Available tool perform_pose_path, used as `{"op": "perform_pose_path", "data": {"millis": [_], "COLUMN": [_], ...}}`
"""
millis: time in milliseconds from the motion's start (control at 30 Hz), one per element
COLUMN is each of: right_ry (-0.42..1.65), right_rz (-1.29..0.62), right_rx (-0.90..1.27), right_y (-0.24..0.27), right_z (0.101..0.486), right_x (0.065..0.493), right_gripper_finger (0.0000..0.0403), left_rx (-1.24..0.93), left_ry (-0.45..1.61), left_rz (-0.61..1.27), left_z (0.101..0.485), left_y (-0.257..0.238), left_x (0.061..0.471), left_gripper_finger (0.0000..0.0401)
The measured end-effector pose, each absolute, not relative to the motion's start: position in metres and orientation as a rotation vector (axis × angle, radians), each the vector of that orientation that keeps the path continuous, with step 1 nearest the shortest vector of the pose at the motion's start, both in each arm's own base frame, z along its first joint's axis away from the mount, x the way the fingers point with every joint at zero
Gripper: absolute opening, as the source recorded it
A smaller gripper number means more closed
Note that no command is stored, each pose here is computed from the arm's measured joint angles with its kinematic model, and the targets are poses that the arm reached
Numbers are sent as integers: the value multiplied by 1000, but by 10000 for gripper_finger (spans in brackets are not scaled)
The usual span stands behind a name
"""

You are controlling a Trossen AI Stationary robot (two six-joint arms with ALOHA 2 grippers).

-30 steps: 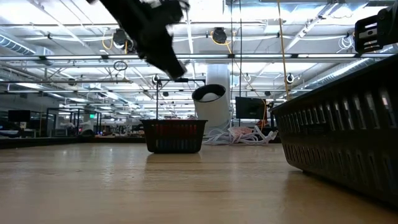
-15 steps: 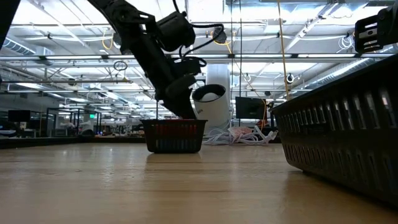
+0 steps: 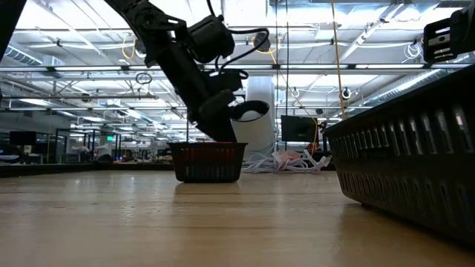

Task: Pick & Place Office items
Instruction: Return to Home Position

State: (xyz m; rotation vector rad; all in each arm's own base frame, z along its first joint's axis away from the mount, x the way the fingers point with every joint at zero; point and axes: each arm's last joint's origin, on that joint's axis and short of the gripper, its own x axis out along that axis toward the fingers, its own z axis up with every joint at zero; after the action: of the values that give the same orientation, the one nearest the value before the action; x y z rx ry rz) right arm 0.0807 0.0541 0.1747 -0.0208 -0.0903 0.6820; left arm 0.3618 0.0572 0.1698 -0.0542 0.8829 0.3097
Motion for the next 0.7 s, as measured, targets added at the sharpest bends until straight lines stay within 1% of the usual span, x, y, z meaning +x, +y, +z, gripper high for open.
{"op": "perform_pose_path", "data": {"millis": [133, 267, 500, 567, 633, 700], "right_ry": [-90, -90, -88, -89, -88, -89], "right_rz": [682, 682, 682, 682, 682, 682], "right_rx": [-21, -21, -21, -21, -21, -21], "right_y": [54, 54, 54, 54, 54, 54], "right_z": [175, 175, 174, 175, 174, 175], "right_x": [81, 81, 81, 81, 81, 81], "right_gripper_finger": [228, 231, 227, 228, 230, 231], "left_rx": [-52, -36, 69, 53, -11, -38], "left_ry": [858, 835, 890, 902, 907, 882], "left_rz": [310, 303, 254, 262, 301, 305], "left_z": [181, 214, 280, 293, 304, 311], "left_y": [57, 54, 45, 42, 39, 35], "left_x": [359, 342, 275, 255, 235, 222], "left_gripper_finger": [230, 236, 224, 220, 216, 212]}}
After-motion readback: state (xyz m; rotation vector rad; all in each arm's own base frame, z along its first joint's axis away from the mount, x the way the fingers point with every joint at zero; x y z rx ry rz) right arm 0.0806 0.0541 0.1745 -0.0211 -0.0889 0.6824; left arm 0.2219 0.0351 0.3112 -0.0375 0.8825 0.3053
